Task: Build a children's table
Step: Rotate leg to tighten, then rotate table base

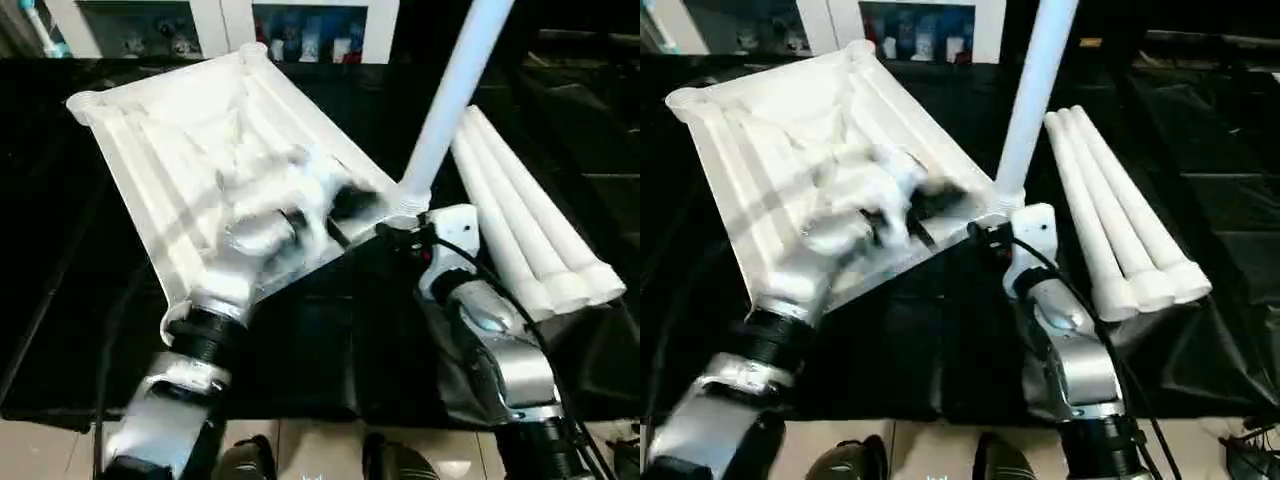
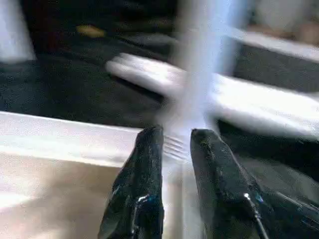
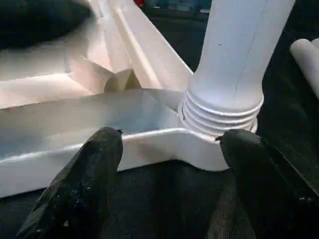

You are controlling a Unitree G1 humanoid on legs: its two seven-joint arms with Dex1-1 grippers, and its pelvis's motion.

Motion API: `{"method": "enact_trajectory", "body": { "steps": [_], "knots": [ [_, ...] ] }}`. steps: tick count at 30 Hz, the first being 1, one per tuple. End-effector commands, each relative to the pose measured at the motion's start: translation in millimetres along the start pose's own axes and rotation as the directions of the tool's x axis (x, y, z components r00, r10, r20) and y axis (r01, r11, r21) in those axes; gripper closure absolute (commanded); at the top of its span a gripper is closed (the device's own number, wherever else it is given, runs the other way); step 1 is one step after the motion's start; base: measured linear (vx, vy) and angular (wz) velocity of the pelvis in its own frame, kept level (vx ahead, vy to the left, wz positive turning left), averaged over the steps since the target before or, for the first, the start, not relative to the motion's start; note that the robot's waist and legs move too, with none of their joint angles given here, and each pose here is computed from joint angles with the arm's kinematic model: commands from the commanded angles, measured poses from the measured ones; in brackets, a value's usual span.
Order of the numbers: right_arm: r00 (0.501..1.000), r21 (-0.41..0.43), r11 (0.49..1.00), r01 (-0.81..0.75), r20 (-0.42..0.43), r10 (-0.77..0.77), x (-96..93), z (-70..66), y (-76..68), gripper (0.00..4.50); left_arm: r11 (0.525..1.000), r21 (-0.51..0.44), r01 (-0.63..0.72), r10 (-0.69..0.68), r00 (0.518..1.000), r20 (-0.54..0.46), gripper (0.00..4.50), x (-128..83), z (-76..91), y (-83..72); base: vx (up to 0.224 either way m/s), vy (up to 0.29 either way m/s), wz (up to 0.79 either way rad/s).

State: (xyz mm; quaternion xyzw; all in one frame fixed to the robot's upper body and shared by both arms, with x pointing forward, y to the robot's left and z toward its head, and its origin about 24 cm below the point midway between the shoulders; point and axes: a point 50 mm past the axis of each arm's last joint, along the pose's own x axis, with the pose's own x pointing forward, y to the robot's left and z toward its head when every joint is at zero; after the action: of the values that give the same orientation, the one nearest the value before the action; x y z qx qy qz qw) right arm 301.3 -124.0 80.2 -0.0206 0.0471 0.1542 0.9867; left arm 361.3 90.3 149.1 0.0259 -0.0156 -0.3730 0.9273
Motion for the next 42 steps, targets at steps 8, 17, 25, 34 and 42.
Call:
{"method": "enact_trajectory", "body": {
  "steps": [8,17,25,34,42],
  "knots": [
    [0.995,-0.029,0.998,-0.059,-0.085,0.056,5.1,-10.3,9.4,1.02,0.843,0.278,-0.461,0.489,0.871,-0.039,2.56,-85.9,31.6,87.3,0.0,0.0,0.0],
    [0.989,-0.042,0.995,-0.088,-0.125,0.082,16.4,-14.4,13.5,1.02,0.522,0.545,-0.656,0.841,0.502,-0.201,1.84,-185.6,3.6,146.4,0.0,0.0,0.0],
    [0.989,-0.041,0.995,-0.091,-0.118,0.086,25.7,-11.5,11.7,1.02,0.729,0.493,-0.474,0.682,0.56,-0.47,1.07,-191.8,-40.6,128.5,0.0,0.0,0.0],
    [0.987,-0.054,0.991,-0.119,-0.119,0.112,33.2,-10.3,12.8,1.02,0.893,0.36,-0.272,0.441,0.689,-0.575,0.5,-175.9,-43.9,98.6,0.0,0.0,0.0],
    [0.978,-0.073,0.982,-0.172,-0.134,0.161,36.7,-13.5,16.1,1.02,0.977,0.212,-0.029,0.156,0.776,-0.611,0.03,-165.4,-36.9,65.1,0.0,0.0,0.0]
  ]
}}
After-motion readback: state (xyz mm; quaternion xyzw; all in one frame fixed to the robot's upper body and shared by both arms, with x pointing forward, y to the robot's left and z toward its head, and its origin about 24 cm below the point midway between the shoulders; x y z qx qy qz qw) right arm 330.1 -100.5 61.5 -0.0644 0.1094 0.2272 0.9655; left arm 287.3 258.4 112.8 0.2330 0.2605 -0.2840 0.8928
